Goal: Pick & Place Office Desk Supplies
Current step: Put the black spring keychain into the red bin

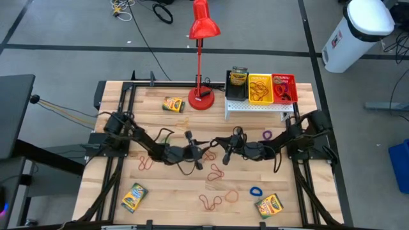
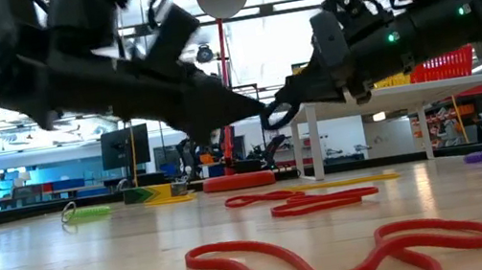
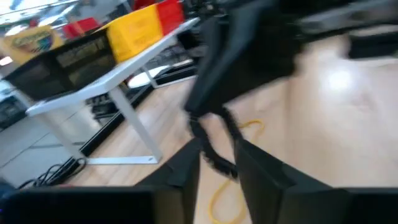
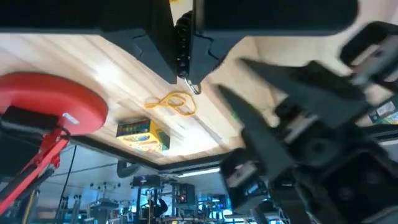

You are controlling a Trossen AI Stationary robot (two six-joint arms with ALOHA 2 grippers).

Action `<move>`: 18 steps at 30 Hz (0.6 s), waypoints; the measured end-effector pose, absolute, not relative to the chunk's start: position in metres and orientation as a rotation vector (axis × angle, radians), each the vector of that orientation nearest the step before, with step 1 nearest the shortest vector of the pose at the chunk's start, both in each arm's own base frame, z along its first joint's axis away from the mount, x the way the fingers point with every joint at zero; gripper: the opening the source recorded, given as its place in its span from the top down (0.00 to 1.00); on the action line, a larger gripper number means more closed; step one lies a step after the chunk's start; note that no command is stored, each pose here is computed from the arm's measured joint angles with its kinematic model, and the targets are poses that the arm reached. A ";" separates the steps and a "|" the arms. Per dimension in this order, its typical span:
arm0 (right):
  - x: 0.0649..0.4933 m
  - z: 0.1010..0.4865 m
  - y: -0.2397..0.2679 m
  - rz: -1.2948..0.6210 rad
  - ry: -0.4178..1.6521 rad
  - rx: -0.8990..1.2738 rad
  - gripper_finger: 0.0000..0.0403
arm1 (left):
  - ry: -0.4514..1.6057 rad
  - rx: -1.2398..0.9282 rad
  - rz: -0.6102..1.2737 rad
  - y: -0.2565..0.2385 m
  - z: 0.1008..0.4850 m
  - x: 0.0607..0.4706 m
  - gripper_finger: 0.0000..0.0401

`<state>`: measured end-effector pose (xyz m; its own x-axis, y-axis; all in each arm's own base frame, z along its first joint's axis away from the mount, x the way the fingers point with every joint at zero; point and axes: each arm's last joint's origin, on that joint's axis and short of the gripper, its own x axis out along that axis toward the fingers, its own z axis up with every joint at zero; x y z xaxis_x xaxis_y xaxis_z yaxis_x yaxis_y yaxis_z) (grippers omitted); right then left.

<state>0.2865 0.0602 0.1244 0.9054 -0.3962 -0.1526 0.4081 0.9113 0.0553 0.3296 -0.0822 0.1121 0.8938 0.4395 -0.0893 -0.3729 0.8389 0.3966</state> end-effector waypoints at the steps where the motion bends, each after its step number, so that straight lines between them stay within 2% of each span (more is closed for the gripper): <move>1: 0.286 0.128 0.060 -0.422 0.143 0.075 0.96 | 0.190 0.393 0.411 -0.085 0.115 0.326 0.69; 5: 0.275 0.149 0.065 -0.465 0.166 -0.002 0.96 | 0.208 0.407 0.272 -0.090 0.123 0.309 0.58; 8: 0.259 0.179 0.073 -0.531 0.143 -0.079 0.95 | 0.218 0.386 0.146 -0.080 0.121 0.293 0.54; 12: 0.221 0.231 0.071 -0.742 0.116 -0.178 0.96 | 0.194 0.261 0.059 -0.058 0.114 0.272 0.57; 18: 0.150 0.291 0.032 -1.108 0.102 -0.176 0.96 | 0.076 0.153 0.075 -0.034 0.115 0.251 0.67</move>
